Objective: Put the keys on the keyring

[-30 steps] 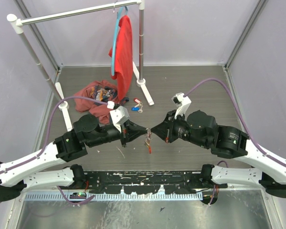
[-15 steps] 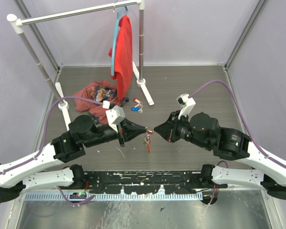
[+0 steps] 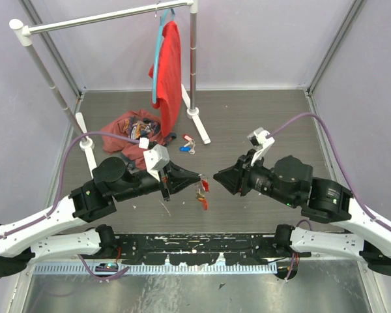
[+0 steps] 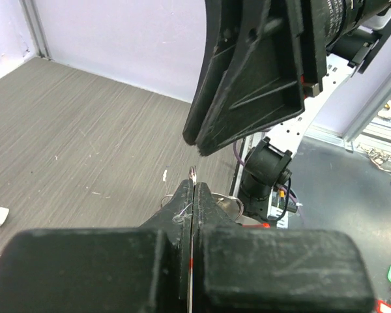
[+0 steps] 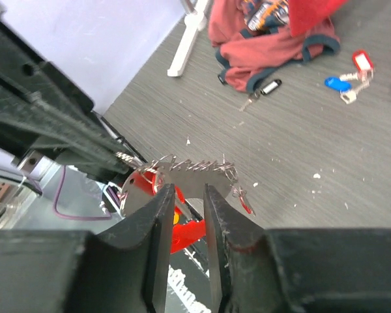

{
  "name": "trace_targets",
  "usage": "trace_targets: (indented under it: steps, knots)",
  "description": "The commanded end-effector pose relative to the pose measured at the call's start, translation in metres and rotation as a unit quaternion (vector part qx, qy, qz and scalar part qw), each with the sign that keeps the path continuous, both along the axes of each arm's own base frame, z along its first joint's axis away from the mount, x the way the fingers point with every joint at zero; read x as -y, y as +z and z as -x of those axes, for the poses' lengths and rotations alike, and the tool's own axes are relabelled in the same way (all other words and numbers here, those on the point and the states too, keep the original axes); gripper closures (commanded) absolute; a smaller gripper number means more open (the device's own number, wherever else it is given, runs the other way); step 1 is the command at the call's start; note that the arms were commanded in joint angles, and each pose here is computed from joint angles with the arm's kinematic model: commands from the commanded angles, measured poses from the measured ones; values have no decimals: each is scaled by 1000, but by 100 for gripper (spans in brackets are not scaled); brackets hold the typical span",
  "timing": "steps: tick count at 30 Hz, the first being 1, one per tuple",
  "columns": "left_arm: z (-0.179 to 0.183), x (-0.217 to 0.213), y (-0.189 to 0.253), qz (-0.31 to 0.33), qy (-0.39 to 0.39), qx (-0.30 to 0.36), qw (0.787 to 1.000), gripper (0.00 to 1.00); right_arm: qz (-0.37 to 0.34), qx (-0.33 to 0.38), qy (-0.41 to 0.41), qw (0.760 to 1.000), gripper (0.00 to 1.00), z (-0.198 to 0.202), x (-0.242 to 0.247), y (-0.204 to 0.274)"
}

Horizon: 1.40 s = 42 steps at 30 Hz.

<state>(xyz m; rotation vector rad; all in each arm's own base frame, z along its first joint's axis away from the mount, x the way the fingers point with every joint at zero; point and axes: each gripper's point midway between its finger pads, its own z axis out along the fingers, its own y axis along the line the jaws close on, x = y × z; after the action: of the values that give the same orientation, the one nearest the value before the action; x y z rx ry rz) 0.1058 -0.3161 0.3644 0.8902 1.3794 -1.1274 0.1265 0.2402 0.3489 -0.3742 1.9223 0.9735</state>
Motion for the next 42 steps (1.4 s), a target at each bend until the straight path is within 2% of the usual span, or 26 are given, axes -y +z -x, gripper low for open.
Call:
trace_targets:
  steps: [1,8,16,21,34,42]
  knots:
    - [12,-5,38,64,-23,25,997,100,-43,118,66,990,67,11,1,41]
    - [32,-5,59,111,-75,16,991,100,-78,227,145,960,56,29,-12,64]
    - [50,-6,79,159,-124,13,979,100,-139,298,206,922,56,52,-22,97]
    - [54,-7,83,166,-133,17,977,100,-161,310,237,907,60,64,-27,103]
    - [58,-11,90,178,-143,22,973,100,-151,298,251,909,72,65,-34,94]
    - [59,-11,91,182,-143,22,973,100,-147,293,259,908,88,67,-37,91]
